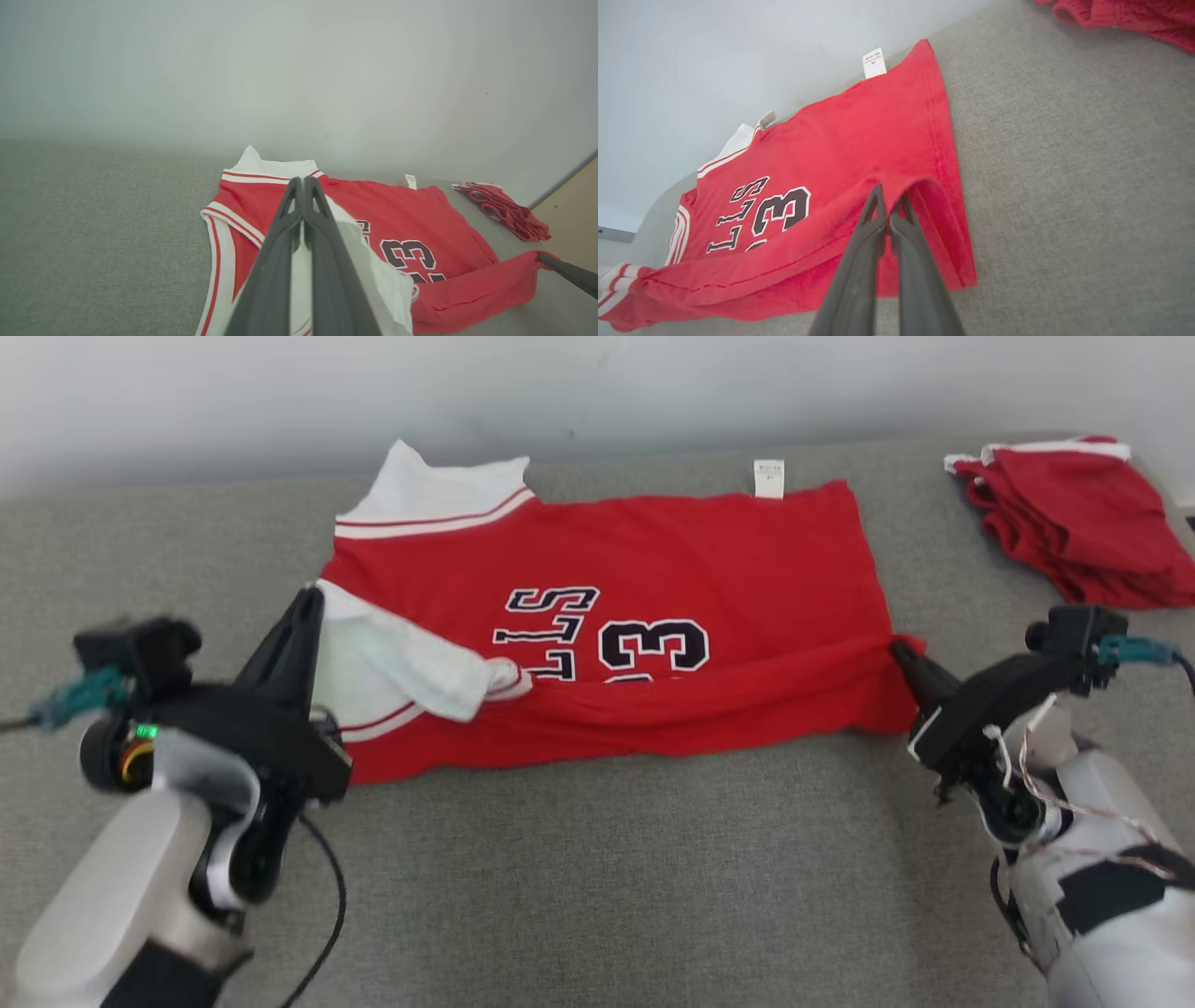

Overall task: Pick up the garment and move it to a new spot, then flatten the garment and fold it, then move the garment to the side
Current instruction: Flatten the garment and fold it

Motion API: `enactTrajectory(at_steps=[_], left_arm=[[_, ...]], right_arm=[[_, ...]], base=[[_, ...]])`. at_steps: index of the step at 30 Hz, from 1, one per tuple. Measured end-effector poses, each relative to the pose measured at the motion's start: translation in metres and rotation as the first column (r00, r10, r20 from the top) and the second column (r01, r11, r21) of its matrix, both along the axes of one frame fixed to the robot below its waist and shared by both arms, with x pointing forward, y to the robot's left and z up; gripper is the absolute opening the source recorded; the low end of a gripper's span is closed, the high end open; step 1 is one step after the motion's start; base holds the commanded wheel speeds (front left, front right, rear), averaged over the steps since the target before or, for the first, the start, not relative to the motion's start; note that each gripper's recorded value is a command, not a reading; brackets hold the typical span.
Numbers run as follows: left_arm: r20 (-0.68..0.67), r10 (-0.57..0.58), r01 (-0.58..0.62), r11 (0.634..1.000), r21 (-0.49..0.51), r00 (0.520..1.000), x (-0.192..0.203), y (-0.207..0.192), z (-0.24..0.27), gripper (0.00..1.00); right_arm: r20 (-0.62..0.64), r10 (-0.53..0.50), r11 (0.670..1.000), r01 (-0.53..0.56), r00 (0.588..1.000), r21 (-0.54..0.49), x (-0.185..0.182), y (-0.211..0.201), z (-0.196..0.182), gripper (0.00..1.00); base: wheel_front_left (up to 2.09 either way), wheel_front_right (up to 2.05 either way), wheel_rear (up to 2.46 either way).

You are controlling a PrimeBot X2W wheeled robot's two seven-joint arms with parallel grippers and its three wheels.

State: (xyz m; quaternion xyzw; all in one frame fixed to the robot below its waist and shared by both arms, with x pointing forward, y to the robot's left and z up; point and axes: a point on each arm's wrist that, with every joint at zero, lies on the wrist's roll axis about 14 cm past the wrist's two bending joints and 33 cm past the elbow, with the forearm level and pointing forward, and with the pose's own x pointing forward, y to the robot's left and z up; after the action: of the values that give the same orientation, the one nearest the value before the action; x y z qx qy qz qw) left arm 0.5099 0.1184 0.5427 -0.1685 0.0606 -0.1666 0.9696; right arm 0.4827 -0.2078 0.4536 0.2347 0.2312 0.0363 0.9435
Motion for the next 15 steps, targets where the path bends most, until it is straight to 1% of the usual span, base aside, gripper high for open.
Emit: enactTrajectory(at_steps=[2,5,7,11,12,13,14,15], left_arm=[[-0.021,-0.019,0.019,1.0,0.019,1.0,0.018,-0.006,-0.009,0.0],[-0.063,-0.017,0.02,0.999,0.045,0.998,0.041,-0.006,-0.025,0.0],[-0.09,-0.028,0.034,0.997,0.07,0.996,0.052,-0.009,-0.038,0.0],[-0.137,-0.026,0.038,0.995,0.087,0.99,0.065,-0.012,-0.061,0.0],[-0.143,-0.023,0.036,0.995,0.092,0.989,0.068,-0.012,-0.067,0.0],[-0.147,-0.021,0.037,0.994,0.103,0.989,0.069,-0.013,-0.071,0.0],[-0.141,-0.023,0.04,0.992,0.116,0.99,0.07,-0.014,-0.073,0.4],[-0.128,-0.016,0.032,0.992,0.124,0.992,0.072,-0.013,-0.074,1.0]], right_arm=[[-0.019,-0.015,1.0,0.015,1.0,-0.016,0.011,-0.003,-0.007,0.0],[-0.043,-0.022,0.999,0.021,0.999,-0.031,0.024,-0.001,-0.017,0.0],[-0.052,-0.024,0.999,0.022,0.998,-0.035,0.032,0.002,-0.023,0.0],[-0.054,-0.031,0.998,0.028,0.998,-0.056,0.039,0.002,-0.033,0.0],[-0.042,-0.036,0.998,0.033,0.998,-0.061,0.041,0.001,-0.032,0.21],[-0.035,-0.04,0.997,0.038,0.999,-0.061,0.042,0.0,-0.032,0.59],[-0.034,-0.043,0.997,0.041,0.999,-0.064,0.042,-0.001,-0.033,1.0],[-0.019,-0.048,0.997,0.047,0.999,-0.067,0.042,-0.002,-0.032,1.0]], base=[[0.0,0.0,0.0],[0.0,0.0,0.0],[0.0,0.0,0.0],[0.0,0.0,0.0],[0.0,0.0,0.0],[0.0,0.0,0.0],[0.0,0.0,0.0],[0.0,0.0,0.0]])
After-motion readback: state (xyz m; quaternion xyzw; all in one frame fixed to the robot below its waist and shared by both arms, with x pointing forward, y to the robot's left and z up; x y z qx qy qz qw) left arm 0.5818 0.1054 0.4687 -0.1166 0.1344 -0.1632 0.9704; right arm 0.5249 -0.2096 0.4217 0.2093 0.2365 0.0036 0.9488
